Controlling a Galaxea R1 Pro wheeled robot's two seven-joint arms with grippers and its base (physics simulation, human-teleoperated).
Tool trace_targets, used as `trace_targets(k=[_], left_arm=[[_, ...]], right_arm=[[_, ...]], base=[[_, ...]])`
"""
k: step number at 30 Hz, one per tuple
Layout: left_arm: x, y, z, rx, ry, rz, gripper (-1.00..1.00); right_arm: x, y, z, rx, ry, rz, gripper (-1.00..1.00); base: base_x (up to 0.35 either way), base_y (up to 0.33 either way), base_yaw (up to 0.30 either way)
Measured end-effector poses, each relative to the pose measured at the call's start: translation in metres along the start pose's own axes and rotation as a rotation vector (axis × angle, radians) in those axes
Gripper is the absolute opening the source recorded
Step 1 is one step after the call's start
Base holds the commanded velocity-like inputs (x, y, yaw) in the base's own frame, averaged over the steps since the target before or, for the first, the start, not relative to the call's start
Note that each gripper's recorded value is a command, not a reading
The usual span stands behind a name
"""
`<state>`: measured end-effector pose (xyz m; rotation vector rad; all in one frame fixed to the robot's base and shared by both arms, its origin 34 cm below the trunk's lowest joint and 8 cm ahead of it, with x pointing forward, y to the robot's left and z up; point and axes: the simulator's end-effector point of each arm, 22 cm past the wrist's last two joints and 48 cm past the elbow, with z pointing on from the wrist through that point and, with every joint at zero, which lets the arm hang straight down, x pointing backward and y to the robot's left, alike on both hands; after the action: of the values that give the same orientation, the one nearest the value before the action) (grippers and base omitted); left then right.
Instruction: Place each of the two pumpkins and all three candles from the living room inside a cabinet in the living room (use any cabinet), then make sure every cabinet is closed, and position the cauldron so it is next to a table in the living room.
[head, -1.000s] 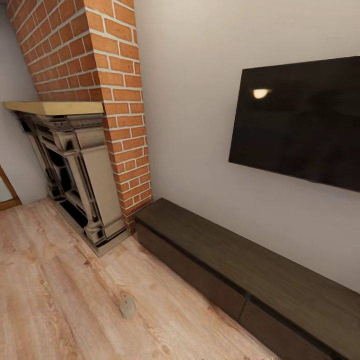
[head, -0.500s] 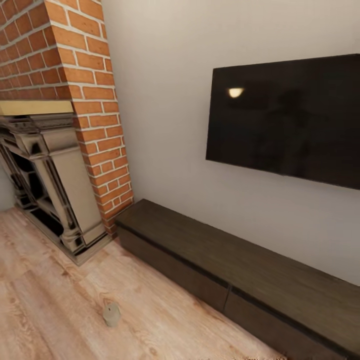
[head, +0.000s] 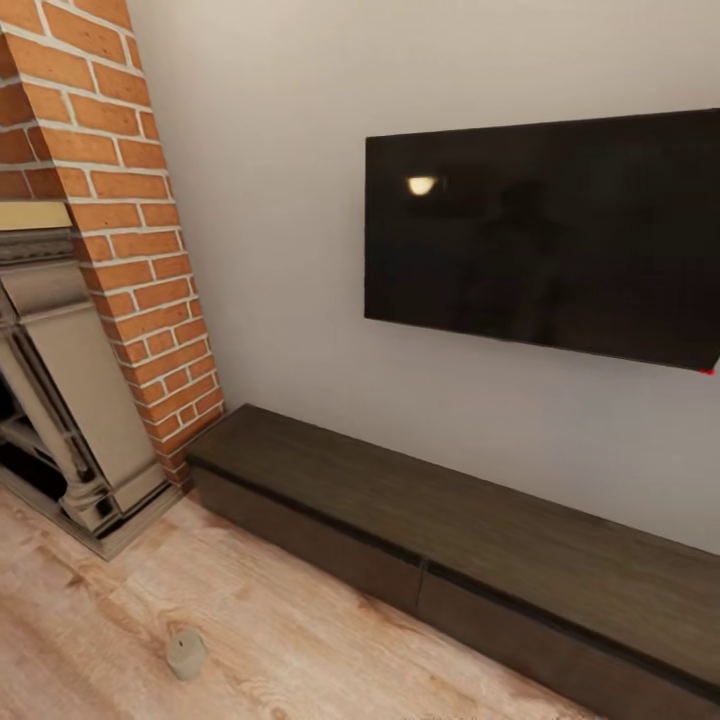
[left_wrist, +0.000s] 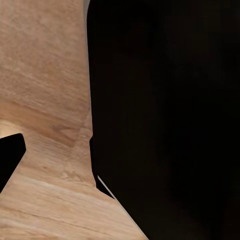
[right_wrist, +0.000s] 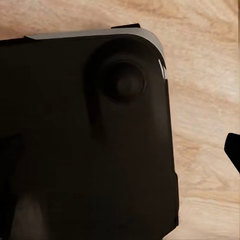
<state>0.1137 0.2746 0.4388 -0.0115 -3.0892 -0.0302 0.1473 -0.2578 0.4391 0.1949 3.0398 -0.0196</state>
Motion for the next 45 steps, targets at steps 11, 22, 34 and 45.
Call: trace_targets(k=[11,22,34,45], left_arm=[[-0.0003,0.0,0.0,0.0,0.0,0.0,1.0],[-0.0004,-0.0001,0.0,0.0,0.0,0.0,1.0],[-0.0031,0.0,0.0,0.0,-0.008,0.0,1.0],[-0.006,0.0,0.0,0.0,-0.016,0.0,1.0]], right_arm=[[-0.0001,0.0021,0.0,-0.003,-0.001,0.001,1.0],[0.0017,0.0035,-0.0003,-0.004,0.001,0.003,1.0],[-0.0009,0.0042,-0.0001,-0.006,-0.006,0.0,1.0],[-0.0047,0.0058,0.0002,-0.009,-0.015,0.0,1.0]], base=[[0.0,0.0,-0.278],[0.0,0.0,-0.277],[0.0,0.0,-0.251],[0.0,0.0,-0.24]])
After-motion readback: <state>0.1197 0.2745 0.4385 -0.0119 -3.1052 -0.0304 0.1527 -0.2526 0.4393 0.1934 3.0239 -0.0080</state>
